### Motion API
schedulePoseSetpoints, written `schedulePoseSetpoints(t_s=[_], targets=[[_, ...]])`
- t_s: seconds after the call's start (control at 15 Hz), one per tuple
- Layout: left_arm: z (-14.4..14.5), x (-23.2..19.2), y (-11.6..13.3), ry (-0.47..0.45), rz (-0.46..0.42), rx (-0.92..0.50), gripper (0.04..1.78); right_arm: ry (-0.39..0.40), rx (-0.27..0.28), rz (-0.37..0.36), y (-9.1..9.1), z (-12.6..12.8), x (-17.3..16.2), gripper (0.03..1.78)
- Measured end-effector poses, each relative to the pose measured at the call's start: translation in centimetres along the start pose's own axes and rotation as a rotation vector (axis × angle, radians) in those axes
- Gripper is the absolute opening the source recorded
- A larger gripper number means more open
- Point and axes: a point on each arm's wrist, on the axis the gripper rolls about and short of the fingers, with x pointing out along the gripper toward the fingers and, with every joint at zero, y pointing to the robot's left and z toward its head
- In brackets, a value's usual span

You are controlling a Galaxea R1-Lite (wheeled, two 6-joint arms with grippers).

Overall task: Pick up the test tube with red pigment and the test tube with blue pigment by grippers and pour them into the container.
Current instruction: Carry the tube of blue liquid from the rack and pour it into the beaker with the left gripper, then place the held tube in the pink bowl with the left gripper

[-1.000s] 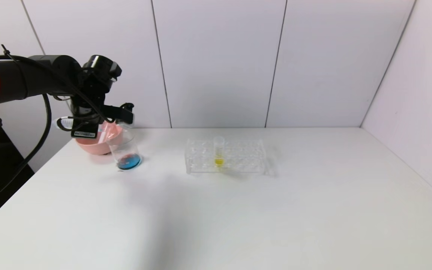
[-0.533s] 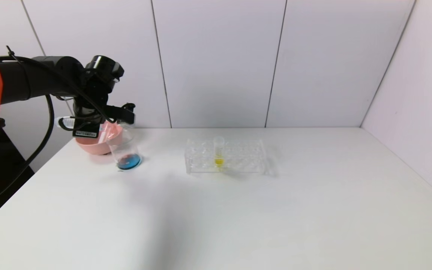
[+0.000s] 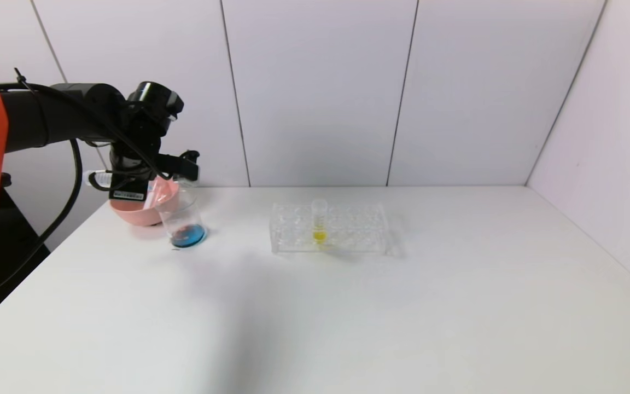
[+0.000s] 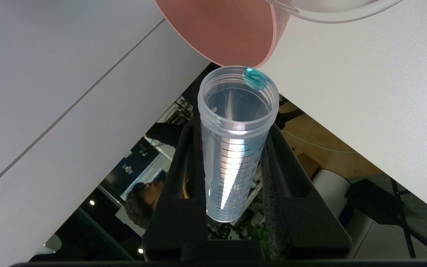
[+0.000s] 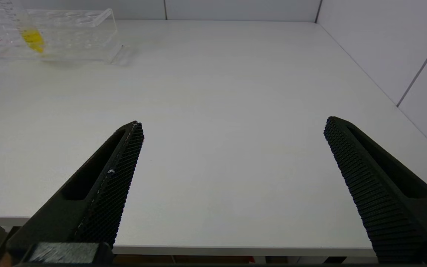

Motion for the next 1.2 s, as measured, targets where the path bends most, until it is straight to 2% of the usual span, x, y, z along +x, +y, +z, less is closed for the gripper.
schedulePoseSetpoints(t_s=[0.27, 0.47, 0.8, 0.93, 1.07, 1.2], targets=[[-0.2, -0.3, 0.2, -0.067, -0.001, -0.039, 0.44, 0.0, 0.0, 0.0, 0.0, 0.0, 0.0, 1.77], [-0.4, -0.1, 0.6, -0.166, -0.009, -0.205, 0.44, 0.0, 0.0, 0.0, 0.0, 0.0, 0.0, 1.77], [-2.1, 0.1, 1.4, -0.386, -0.127, -0.659, 0.44, 0.0, 0.0, 0.0, 0.0, 0.0, 0.0, 1.77], [-3.1, -0.4, 1.8, -0.446, -0.177, -0.85, 0.44, 0.0, 0.0, 0.0, 0.0, 0.0, 0.0, 1.77], [-4.4, -1.1, 2.6, -0.49, -0.181, -1.07, 0.44, 0.0, 0.0, 0.0, 0.0, 0.0, 0.0, 1.77], [-5.6, -1.5, 3.9, -0.547, -0.13, -1.282, 0.44, 0.0, 0.0, 0.0, 0.0, 0.0, 0.0, 1.77]])
